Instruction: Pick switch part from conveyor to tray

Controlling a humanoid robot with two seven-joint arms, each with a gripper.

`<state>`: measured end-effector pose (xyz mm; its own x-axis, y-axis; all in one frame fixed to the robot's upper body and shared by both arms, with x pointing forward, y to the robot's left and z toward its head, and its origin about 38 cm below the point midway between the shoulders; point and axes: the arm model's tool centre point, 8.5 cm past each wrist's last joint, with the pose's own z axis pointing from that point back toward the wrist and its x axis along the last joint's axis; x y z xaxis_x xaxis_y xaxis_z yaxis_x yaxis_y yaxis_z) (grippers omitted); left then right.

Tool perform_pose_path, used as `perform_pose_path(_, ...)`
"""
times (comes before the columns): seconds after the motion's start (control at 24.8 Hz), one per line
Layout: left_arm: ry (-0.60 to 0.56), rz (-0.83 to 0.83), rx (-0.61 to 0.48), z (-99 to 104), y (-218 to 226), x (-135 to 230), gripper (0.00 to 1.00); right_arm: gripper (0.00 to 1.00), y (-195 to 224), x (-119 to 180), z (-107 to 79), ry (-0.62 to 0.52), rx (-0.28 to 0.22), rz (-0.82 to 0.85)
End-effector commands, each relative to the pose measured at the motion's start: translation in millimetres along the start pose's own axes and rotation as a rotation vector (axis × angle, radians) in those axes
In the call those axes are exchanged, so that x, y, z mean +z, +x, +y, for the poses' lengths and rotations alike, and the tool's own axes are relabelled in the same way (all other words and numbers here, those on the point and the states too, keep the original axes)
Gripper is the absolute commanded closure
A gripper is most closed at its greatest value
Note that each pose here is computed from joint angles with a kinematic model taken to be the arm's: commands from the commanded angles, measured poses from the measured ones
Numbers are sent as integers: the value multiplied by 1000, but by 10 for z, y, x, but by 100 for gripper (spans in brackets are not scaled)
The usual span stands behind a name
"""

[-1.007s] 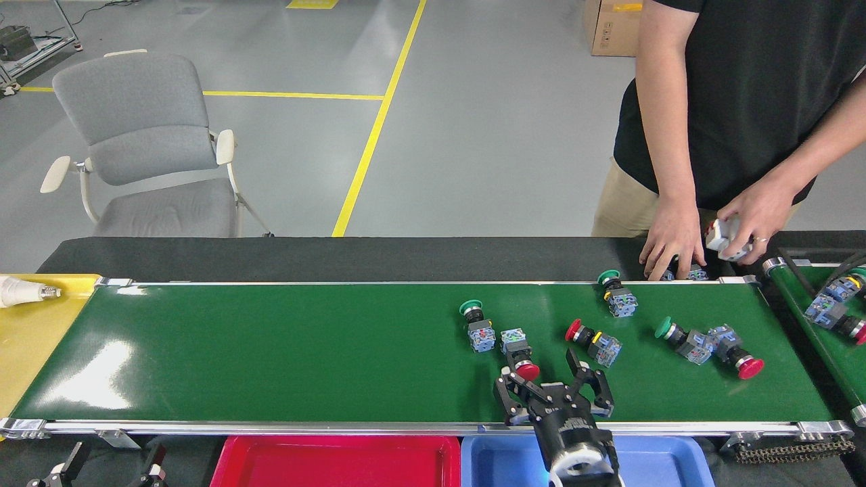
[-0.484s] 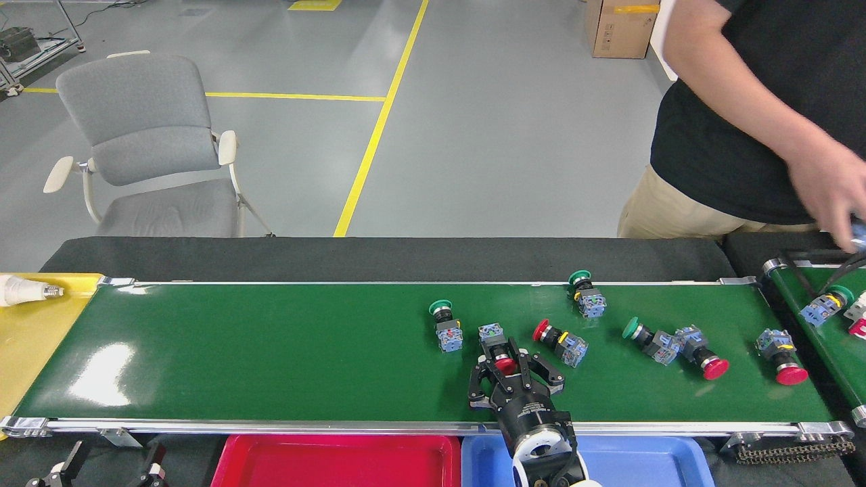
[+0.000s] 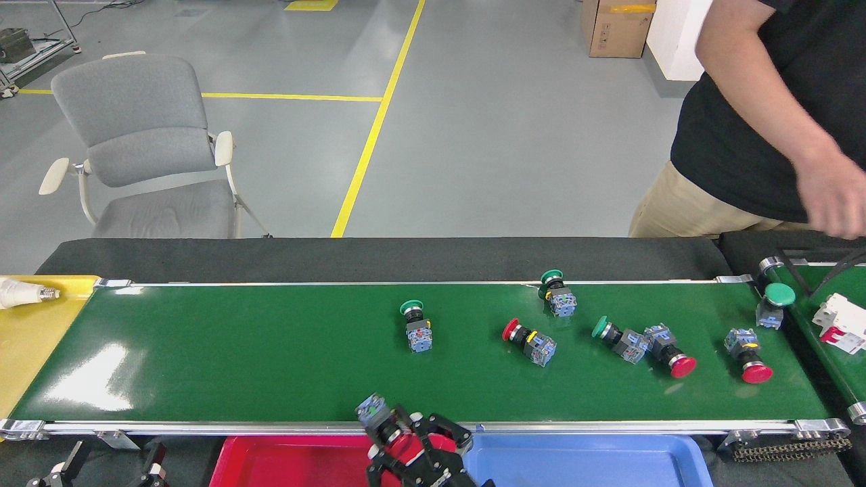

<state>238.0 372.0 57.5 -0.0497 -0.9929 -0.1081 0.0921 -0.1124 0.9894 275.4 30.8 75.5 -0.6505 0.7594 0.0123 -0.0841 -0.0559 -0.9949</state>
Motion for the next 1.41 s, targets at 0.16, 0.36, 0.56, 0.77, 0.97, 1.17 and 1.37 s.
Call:
perform_pose_path(0.16, 12, -122, -19, 153, 576, -419, 0, 0, -463, 158, -135, -140, -66, 215)
perform_pose_path(0.36, 4, -138, -79, 393, 1189, -899, 0, 0, -1313, 965, 247, -189, -101, 638)
perform_pose_path(0.56, 6, -142, -84, 533, 1512, -1261, 0, 0, -1889, 1286, 320, -167, -80, 828)
perform_pose_path(0.77, -51, -168, -68, 404, 1678, -1489, 0, 0, -2134, 1061, 288, -95, -70, 805)
perform_pose_path(0.97, -73, -168, -66, 368, 1672, -1647, 0, 0, -2219, 847, 347, 17, -52, 613)
perform_pose_path(1.17, -84, -156, -61, 378, 1661, -1817, 0, 0, -2192, 722, 331, 67, -123, 500)
perform_pose_path(1.37, -115, -124, -61, 338, 1606, -1998, 0, 0, -2246, 556, 209, 52, -113, 465)
